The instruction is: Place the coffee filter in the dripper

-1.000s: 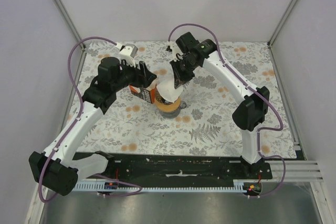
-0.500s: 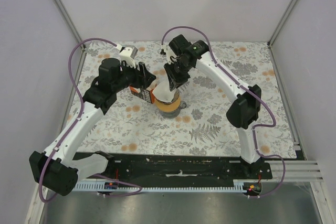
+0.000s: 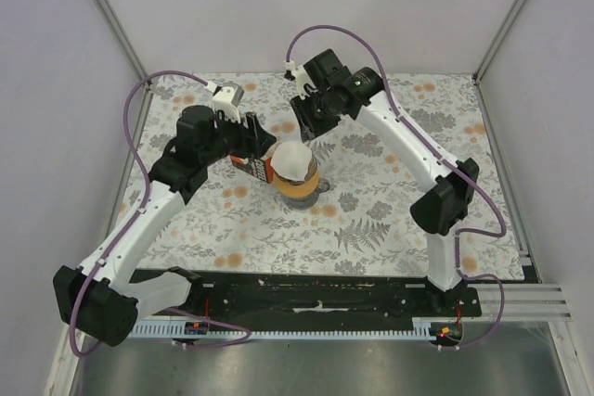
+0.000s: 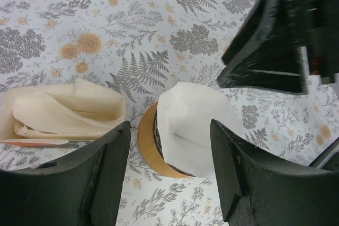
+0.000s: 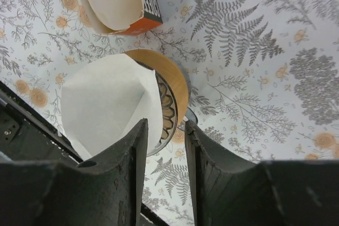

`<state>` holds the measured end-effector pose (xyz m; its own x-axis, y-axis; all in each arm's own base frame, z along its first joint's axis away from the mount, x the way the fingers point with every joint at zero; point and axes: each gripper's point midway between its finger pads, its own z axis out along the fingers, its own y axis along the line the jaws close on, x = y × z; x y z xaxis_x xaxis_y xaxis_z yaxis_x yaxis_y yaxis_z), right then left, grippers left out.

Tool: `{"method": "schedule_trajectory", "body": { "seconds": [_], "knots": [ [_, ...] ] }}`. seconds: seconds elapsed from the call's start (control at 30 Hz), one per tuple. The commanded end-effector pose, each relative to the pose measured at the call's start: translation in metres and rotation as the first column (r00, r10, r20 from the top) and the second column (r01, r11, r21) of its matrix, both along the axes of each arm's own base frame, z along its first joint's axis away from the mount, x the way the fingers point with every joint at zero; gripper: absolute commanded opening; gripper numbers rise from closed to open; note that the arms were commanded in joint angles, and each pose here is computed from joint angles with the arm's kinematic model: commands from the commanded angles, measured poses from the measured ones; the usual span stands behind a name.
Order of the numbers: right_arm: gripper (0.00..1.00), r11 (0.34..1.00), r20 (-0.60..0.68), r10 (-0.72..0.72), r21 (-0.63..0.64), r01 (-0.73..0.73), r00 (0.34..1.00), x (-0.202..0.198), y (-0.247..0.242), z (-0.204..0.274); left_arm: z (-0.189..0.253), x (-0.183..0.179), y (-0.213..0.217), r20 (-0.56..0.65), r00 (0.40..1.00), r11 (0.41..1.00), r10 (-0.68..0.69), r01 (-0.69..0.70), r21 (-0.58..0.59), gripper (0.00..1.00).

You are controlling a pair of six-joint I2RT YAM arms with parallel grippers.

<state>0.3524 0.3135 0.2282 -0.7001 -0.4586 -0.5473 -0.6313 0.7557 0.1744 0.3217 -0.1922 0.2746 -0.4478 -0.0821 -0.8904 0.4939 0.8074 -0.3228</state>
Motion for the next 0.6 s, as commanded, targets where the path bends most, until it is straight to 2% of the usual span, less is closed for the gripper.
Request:
{"method": "schedule_trajectory", "body": {
  "seconds": [0.0, 0.1, 0.2, 0.3, 0.57],
  "knots": [
    [0.39, 0.996, 0.293, 0.057, 0.053, -0.076, 0.954, -0.001, 0.008, 0.062, -0.002, 0.0, -0.002, -0.025, 0.999, 0.997, 0.031, -0.033, -0.073, 0.67],
    [0.26, 0.986, 0.289, 0.12, 0.078, -0.148, 0.95, -0.019, 0.027, 0.054, -0.011, 0.0, -0.004, -0.054, 0.998, 0.995, 0.036, -0.041, -0.089, 0.65],
    [0.1, 0.986, 0.201, 0.144, 0.058, -0.159, 0.969, -0.028, 0.037, 0.025, -0.019, 0.003, -0.003, -0.065, 0.996, 0.995, 0.052, -0.058, -0.084, 0.61],
    [0.0, 0.992, 0.097, 0.119, 0.018, -0.121, 0.988, -0.029, 0.039, -0.007, -0.022, 0.004, -0.005, -0.065, 0.997, 0.995, 0.046, -0.052, -0.09, 0.58],
    [0.0, 0.996, -0.008, 0.075, -0.048, -0.075, 0.997, -0.029, 0.04, -0.058, -0.038, 0.008, -0.002, -0.071, 0.995, 0.994, 0.07, -0.075, -0.078, 0.55]
  ]
}}
